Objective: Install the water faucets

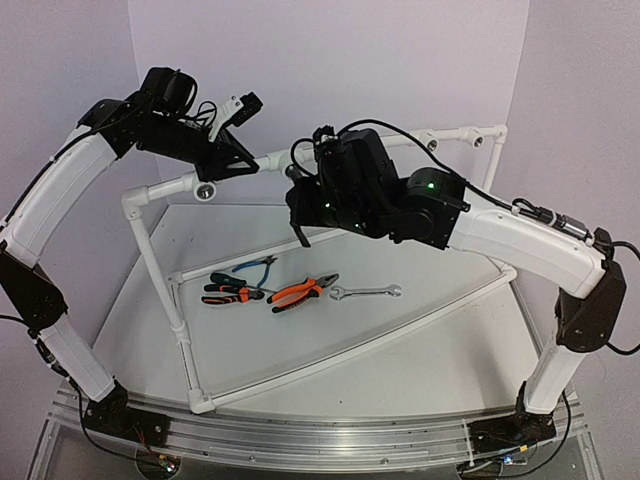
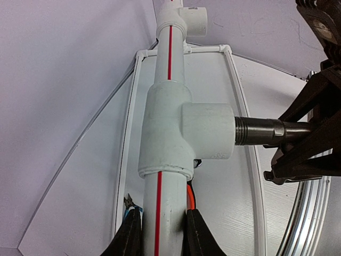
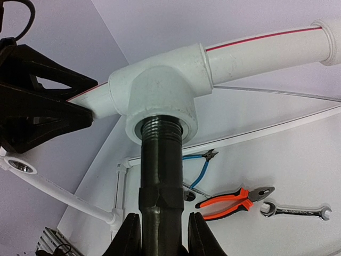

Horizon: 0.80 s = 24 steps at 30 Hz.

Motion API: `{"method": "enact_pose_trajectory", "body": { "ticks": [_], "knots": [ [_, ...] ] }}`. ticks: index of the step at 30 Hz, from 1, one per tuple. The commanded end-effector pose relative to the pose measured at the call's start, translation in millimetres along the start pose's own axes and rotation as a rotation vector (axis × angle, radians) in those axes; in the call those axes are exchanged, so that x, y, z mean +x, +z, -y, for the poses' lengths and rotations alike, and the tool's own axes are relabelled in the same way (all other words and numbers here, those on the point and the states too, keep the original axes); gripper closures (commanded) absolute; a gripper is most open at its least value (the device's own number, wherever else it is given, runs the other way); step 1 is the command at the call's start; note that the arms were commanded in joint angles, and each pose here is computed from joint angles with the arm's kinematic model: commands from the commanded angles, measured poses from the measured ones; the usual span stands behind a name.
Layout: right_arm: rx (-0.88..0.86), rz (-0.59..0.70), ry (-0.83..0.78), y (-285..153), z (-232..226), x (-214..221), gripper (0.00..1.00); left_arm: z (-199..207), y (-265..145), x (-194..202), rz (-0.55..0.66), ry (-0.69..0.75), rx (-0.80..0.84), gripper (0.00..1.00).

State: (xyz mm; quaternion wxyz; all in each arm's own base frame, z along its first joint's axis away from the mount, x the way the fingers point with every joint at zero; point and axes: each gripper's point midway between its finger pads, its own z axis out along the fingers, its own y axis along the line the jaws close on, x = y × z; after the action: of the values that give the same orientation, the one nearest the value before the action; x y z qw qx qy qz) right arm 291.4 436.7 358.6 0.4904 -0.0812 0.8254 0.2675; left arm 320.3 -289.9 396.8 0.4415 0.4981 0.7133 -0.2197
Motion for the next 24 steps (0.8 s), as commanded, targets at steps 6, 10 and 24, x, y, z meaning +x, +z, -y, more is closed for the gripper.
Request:
{"method": "enact_pose_trajectory", "body": {
  "ticks": [6, 10, 24],
  "knots": [
    [-0.07, 0.458, 0.272, -61.4, 3.9, -150.8, 1.0, 40.2, -15.1, -16.6, 0.058, 0.013, 0.122, 1.0],
    [-0.074, 0.456, 0.297, -58.6, 3.6, -148.6, 1.0, 40.0, -20.3, -25.0, 0.086, 0.059, 0.114, 0.92],
    [-0.038, 0.471, 0.345, -52.7, 13.7, -141.0, 1.0, 35.6, -40.8, -60.2, 0.22, 0.258, 0.051, 0.62]
  ]
}}
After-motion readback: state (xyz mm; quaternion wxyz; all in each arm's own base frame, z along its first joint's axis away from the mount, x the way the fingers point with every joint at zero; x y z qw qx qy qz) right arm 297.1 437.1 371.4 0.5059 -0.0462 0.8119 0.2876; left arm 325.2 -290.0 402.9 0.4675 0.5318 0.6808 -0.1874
